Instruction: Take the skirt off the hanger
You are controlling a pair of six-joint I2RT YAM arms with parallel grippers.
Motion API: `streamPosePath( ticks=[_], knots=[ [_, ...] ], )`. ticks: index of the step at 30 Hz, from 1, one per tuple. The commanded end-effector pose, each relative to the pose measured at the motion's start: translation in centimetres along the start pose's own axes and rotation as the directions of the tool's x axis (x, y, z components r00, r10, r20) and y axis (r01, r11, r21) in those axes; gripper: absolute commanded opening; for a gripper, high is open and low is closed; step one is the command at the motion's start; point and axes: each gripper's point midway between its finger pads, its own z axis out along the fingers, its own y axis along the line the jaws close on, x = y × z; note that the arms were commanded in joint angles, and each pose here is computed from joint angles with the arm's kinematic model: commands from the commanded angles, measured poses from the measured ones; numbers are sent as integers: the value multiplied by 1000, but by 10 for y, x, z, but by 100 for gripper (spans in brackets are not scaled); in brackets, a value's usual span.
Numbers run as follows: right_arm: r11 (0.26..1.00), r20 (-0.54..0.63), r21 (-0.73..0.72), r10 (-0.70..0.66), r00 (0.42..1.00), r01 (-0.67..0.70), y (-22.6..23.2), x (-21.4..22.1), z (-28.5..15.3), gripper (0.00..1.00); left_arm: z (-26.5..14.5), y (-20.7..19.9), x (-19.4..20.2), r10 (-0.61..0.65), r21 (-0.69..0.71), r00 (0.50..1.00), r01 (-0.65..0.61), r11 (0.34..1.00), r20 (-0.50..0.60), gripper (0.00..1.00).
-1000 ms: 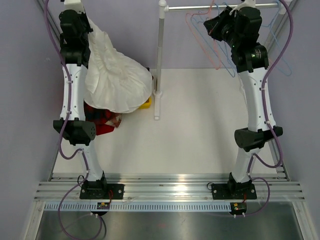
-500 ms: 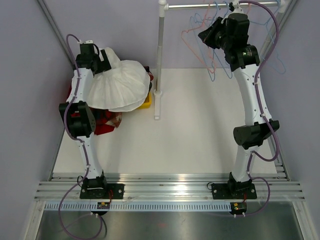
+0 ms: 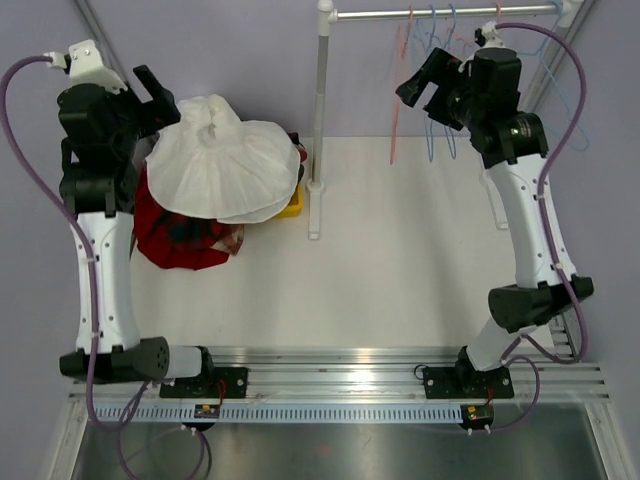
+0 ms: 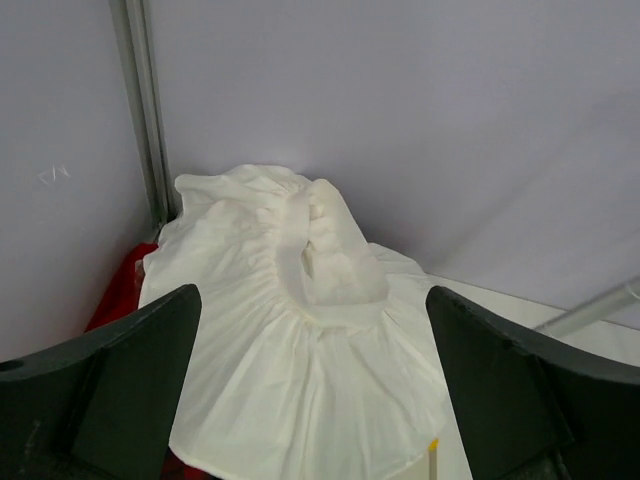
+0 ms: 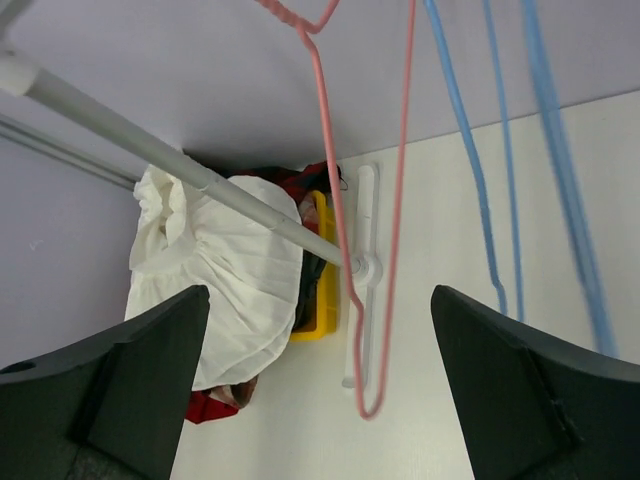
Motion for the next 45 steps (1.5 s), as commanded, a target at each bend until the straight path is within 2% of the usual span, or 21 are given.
streamPosePath(
  ticks=[1, 2, 3, 4, 5, 6, 7, 8, 9, 10, 11, 12, 14, 15, 19, 28, 37, 45],
  knots=[
    [998, 177, -30, -42, 983, 48, 16, -38, -91, 100, -31, -13, 59, -47, 99, 992, 59, 993, -118, 99],
    [998, 179, -30, -53, 983, 59, 14, -32, -101, 100, -67, -21, 49, -63, 147, 996, 71, 987, -60, 99],
    [996, 230, -57, -53, 972, 68, 19, -37, -137, 99, -82, -30, 60, -69, 208, 995, 83, 974, -75, 99],
    [994, 253, -76, -60, 966, 82, 20, -35, -149, 100, -92, -32, 74, -80, 234, 993, 98, 967, -87, 99],
    [995, 197, -51, -76, 977, 88, 2, -5, -143, 99, -100, -27, 113, -91, 231, 984, 125, 965, -152, 99],
    [995, 204, -53, -78, 976, 90, -4, 4, -152, 99, -129, -34, 118, -106, 299, 986, 140, 944, -128, 99],
    [989, 287, -100, -73, 955, 105, 3, -1, -190, 100, -141, -39, 123, -129, 348, 986, 157, 924, -103, 99],
    [992, 231, -73, -79, 970, 98, -19, 33, -179, 99, -143, -34, 166, -132, 353, 976, 187, 917, -174, 99],
    [992, 239, -76, -79, 968, 99, -26, 44, -187, 99, -169, -41, 163, -132, 427, 984, 173, 888, -124, 99],
    [988, 313, -109, -69, 947, 109, -25, 45, -218, 99, -176, -39, 172, -125, 435, 985, 166, 885, -122, 99],
    [993, 264, -82, -63, 963, 87, -46, 75, -208, 100, -177, -32, 187, -120, 403, 983, 167, 900, -140, 99],
    [991, 308, -104, -49, 950, 84, -49, 80, -230, 99, -179, -25, 195, -110, 373, 982, 162, 914, -155, 99],
    [994, 271, -87, -36, 962, 62, -67, 110, -230, 99, -184, -19, 216, -73, 356, 978, 140, 924, -196, 99],
    [995, 270, -89, -28, 962, 54, -71, 116, -233, 99, -180, -8, 227, -75, 302, 976, 136, 944, -206, 99],
    [994, 273, -93, -22, 962, 49, -85, 141, -253, 99, -181, 1, 228, -86, 257, 979, 133, 957, -183, 99],
    [998, 290, 34, -57, 955, 49, -119, 155, -261, 99, -182, 0, 233, -63, 270, 979, 115, 956, -196, 99],
    [999, 235, -1, -49, 971, 51, -112, 163, -248, 99, -179, 2, 239, -73, 253, 973, 129, 959, -221, 99],
    [997, 268, -45, -49, 962, 63, -106, 160, -253, 99, -171, 9, 243, -89, 203, 969, 137, 969, -229, 99]
  ],
)
